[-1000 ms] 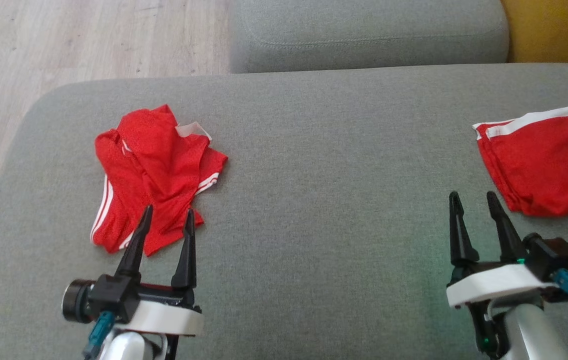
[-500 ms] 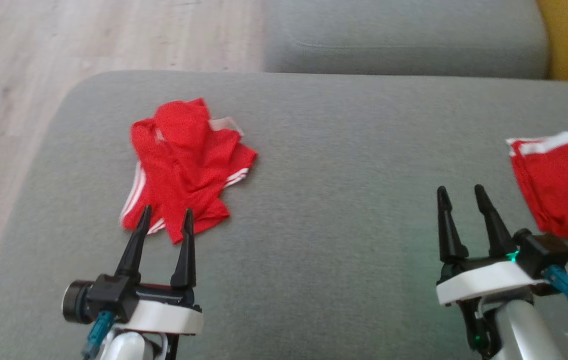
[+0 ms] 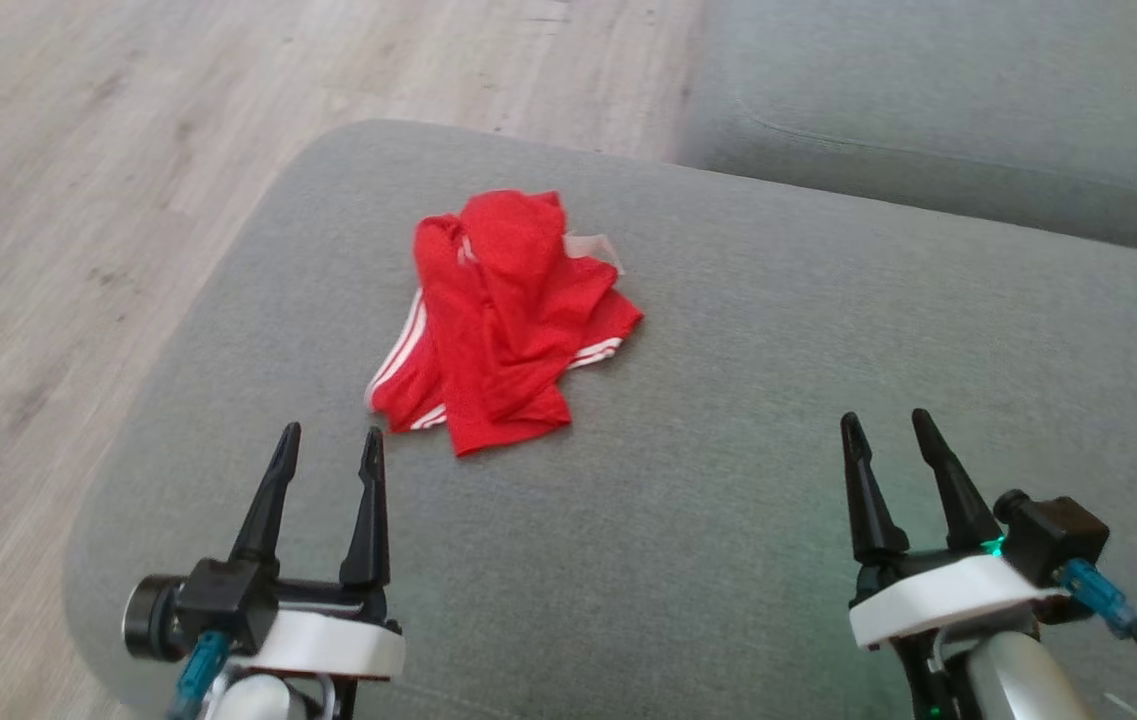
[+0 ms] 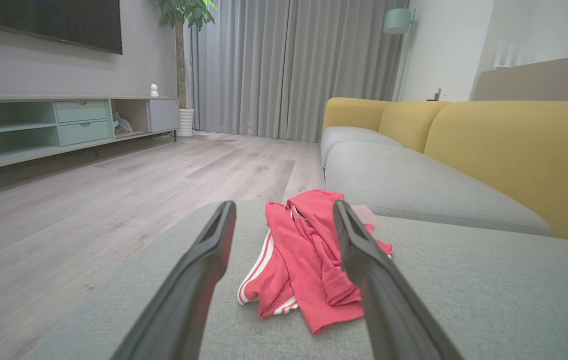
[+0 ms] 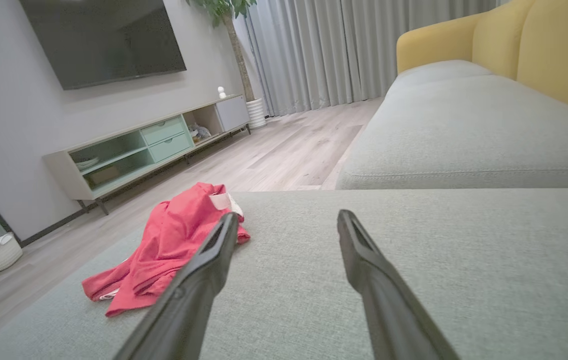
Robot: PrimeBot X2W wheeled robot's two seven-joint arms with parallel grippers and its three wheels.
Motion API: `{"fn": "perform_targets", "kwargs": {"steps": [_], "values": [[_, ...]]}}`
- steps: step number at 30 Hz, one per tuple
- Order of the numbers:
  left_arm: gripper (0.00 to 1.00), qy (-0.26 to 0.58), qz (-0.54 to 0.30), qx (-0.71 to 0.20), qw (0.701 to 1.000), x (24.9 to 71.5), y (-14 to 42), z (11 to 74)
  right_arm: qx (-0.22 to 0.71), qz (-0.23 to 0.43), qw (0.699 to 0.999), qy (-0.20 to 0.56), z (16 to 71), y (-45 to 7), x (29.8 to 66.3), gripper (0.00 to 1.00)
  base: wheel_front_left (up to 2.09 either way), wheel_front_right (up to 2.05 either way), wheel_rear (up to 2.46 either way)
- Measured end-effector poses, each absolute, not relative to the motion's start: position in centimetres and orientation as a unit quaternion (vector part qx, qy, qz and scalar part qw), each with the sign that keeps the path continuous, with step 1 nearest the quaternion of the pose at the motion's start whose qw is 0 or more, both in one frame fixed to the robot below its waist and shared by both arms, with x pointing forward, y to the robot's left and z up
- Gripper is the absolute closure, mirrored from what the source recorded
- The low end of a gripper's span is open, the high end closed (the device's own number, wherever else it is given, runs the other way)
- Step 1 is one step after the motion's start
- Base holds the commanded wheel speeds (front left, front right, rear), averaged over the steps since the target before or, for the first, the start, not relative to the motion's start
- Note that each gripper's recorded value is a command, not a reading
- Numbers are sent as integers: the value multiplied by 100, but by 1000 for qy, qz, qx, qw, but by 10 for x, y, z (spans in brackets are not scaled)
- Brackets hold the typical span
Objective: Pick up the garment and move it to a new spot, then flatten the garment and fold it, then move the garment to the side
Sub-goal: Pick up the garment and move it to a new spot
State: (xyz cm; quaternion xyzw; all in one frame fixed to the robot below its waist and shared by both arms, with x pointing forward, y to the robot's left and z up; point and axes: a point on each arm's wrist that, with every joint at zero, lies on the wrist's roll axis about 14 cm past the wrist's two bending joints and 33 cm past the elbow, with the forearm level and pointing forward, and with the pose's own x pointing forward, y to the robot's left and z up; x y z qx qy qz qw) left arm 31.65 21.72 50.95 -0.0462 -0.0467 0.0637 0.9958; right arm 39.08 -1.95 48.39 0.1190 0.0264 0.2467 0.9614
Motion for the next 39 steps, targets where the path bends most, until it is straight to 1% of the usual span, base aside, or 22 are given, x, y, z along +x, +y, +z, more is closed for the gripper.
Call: {"fn": "perform_targets", "kwargs": {"steps": [6, 10, 13, 16, 21, 26, 30, 31, 32, 33, 36, 39], "values": [[0, -32, 75, -46, 996, 311, 223, 500, 119, 266, 956, 36, 478, -6, 389, 0, 0, 0, 0], [0, -5, 47, -39, 998, 319, 212, 485, 124, 258, 957, 44, 472, -10, 393, 0, 0, 0, 0], [0, 39, -4, -20, 999, 337, 193, 465, 124, 248, 959, 51, 464, -17, 398, 0, 0, 0, 0], [0, 100, -69, 9, 992, 364, 169, 447, 124, 236, 962, 55, 457, -23, 409, 0, 0, 0, 0], [0, 166, -126, 43, 977, 404, 149, 425, 125, 218, 966, 56, 449, -33, 429, 0, 0, 0, 0], [0, 219, -126, 59, 966, 428, 161, 396, 124, 194, 970, 73, 431, -50, 435, 0, 0, 0, 0], [0, 250, -130, 69, 957, 437, 162, 376, 124, 175, 973, 85, 420, -63, 435, 0, 0, 0, 0], [3, 254, -132, 64, 956, 438, 159, 373, 124, 172, 973, 87, 418, -66, 435, 0, 0, 0, 0], [57, 257, -134, 60, 955, 439, 157, 370, 124, 169, 974, 87, 418, -68, 435, 0, 0, 0, 0], [100, 257, -137, 57, 955, 439, 154, 368, 123, 166, 974, 87, 418, -69, 435, 0, 0, 0, 0], [100, 238, -141, 48, 960, 439, 148, 373, 122, 164, 976, 80, 423, -72, 435, 0, 0, 0, 0], [100, 195, -142, 39, 970, 444, 146, 390, 119, 163, 977, 70, 432, -74, 434, 0, 0, 0, 0]]}}
